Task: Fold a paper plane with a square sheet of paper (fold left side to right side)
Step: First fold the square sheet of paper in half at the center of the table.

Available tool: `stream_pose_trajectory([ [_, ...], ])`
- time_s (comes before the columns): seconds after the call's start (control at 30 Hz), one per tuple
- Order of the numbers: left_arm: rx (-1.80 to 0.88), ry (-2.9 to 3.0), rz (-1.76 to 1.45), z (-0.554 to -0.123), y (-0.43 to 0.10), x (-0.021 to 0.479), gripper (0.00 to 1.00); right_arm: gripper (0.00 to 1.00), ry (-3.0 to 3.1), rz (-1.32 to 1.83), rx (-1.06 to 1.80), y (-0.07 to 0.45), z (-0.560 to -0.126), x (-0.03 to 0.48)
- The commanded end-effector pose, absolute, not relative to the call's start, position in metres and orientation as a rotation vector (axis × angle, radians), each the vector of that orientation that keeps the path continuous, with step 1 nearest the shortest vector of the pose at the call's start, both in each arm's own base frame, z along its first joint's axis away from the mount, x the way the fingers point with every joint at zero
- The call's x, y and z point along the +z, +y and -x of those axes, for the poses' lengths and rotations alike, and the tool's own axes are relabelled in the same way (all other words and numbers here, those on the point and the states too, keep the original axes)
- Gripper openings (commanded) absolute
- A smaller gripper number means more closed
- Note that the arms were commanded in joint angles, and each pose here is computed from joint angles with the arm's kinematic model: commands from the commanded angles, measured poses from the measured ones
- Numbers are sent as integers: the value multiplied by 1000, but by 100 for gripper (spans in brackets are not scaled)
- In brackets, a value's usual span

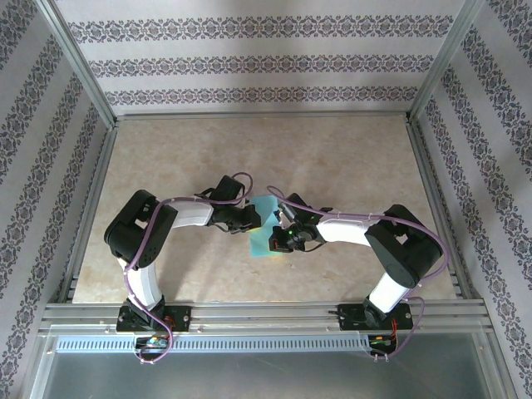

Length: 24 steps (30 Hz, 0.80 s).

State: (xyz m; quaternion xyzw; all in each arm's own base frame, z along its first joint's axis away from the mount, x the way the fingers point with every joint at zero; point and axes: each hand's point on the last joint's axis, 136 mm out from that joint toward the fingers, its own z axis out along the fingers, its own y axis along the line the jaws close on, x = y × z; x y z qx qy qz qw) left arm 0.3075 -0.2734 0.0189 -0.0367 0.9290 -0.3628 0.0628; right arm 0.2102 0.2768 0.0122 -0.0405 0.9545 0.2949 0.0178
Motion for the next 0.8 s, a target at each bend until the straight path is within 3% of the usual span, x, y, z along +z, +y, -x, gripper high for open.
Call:
stream_pose_trajectory([
  [0.0,-1037,2777,158,-322,-256,6,10,0,3163,93,593,231,-179,-26],
  [0.77,-957,2707,164,-396,-231,10,10,0,3176,105,580,228,-176,-28],
])
